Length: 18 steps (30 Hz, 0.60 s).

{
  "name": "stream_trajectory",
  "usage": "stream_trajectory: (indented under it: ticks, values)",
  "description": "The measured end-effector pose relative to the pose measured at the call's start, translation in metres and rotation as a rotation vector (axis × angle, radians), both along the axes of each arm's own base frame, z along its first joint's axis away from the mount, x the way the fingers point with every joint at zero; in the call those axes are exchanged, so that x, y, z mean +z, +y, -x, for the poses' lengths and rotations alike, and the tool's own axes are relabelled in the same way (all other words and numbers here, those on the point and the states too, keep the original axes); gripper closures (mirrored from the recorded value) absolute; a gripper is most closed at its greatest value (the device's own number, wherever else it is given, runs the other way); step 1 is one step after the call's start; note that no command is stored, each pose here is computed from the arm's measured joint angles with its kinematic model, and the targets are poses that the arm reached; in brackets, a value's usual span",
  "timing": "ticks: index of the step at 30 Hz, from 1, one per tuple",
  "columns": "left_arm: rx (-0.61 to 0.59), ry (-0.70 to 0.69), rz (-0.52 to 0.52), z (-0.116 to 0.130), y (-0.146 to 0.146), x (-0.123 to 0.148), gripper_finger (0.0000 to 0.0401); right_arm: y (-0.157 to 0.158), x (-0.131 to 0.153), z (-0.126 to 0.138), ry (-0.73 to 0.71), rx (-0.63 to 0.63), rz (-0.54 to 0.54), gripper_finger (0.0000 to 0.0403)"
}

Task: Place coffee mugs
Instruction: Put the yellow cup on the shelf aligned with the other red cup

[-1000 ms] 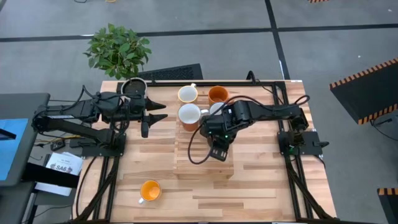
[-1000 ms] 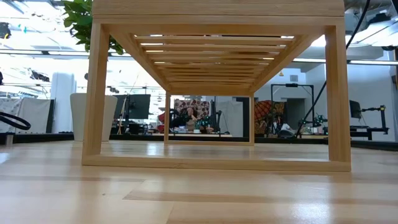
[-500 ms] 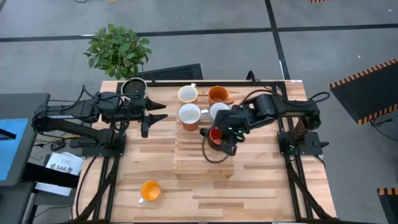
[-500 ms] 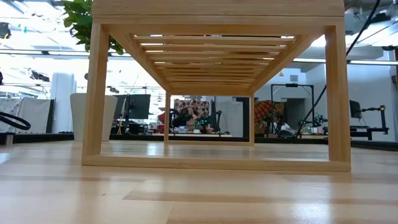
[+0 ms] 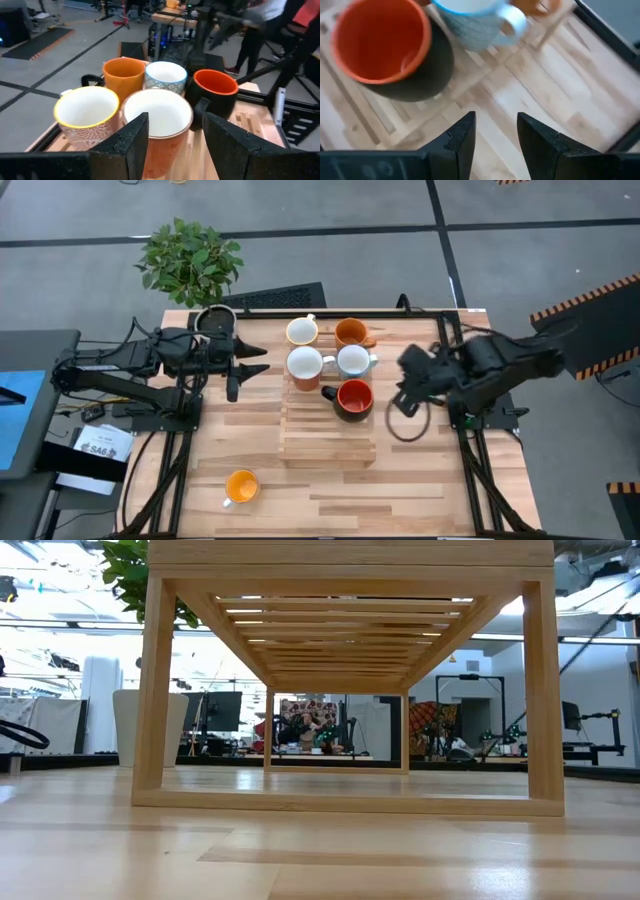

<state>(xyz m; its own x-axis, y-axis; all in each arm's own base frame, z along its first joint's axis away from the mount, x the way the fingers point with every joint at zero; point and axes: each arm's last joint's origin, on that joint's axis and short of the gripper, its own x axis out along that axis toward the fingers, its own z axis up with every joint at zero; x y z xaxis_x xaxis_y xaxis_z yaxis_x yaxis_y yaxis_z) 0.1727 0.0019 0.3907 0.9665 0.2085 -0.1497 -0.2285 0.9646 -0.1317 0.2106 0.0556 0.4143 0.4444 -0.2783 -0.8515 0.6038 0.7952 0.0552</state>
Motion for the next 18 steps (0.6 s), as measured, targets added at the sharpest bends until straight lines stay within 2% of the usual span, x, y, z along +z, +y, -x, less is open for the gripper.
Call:
stream_trajectory:
  ticks: [6, 11, 15, 18]
  values:
    - [-0.174, -0.033, 0.028, -0.001, -0.005, 0.003, 0.0230, 0.005, -0.033, 0.040, -0.244, -0.137, -0.019, 0.0232]
    - [-0.233, -0.102, 0.024, -0.003, -0.008, 0.005, 0.0230, 0.011, -0.052, 0.052, -0.511, -0.156, 0.016, 0.0232]
    - [-0.234, -0.246, 0.017, -0.011, -0.010, -0.015, 0.0230, 0.011, -0.061, 0.053, -0.569, -0.133, 0.015, 0.0232]
    - [-0.239, -0.358, 0.073, -0.015, -0.011, -0.030, 0.0230, 0.011, -0.061, 0.052, -0.574, -0.132, 0.008, 0.0232]
